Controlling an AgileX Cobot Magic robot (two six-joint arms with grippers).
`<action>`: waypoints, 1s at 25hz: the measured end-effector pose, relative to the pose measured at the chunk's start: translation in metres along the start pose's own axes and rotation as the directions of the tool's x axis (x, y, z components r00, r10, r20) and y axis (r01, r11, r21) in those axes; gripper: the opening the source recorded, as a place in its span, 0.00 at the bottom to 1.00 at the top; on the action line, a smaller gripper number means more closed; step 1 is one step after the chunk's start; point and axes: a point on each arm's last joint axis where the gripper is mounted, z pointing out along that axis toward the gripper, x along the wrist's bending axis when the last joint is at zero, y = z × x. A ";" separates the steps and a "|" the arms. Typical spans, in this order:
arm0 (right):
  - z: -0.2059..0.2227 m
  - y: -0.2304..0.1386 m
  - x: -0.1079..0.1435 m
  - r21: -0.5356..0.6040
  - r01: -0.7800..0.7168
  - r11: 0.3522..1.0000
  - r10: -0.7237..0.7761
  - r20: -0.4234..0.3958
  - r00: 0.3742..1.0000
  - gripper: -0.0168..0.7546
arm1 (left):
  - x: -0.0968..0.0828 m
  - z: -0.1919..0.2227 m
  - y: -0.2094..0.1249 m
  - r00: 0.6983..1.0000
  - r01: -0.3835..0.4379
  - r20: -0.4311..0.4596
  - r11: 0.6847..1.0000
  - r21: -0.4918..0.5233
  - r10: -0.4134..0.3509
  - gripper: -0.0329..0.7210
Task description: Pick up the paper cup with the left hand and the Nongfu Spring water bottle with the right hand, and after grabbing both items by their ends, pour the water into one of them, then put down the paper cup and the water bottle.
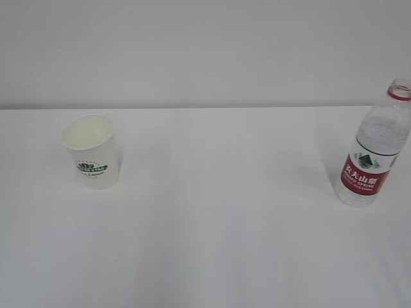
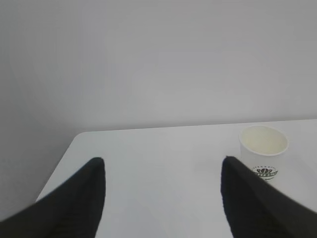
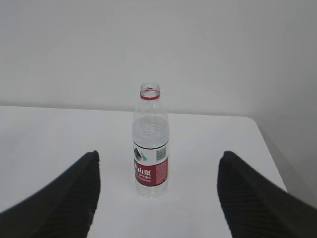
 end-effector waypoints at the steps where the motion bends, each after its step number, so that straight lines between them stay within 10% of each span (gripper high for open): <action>1: 0.000 0.000 0.000 0.000 0.000 1.000 0.000 0.000 1.000 0.74 | 0.000 0.000 0.000 1.000 0.000 0.000 1.000 0.000 0.000 0.75; 25: 0.011 0.007 0.001 -0.127 0.056 0.990 -0.056 0.003 0.998 0.74 | -0.007 0.024 0.011 0.997 0.057 0.059 0.995 -0.084 -0.052 0.74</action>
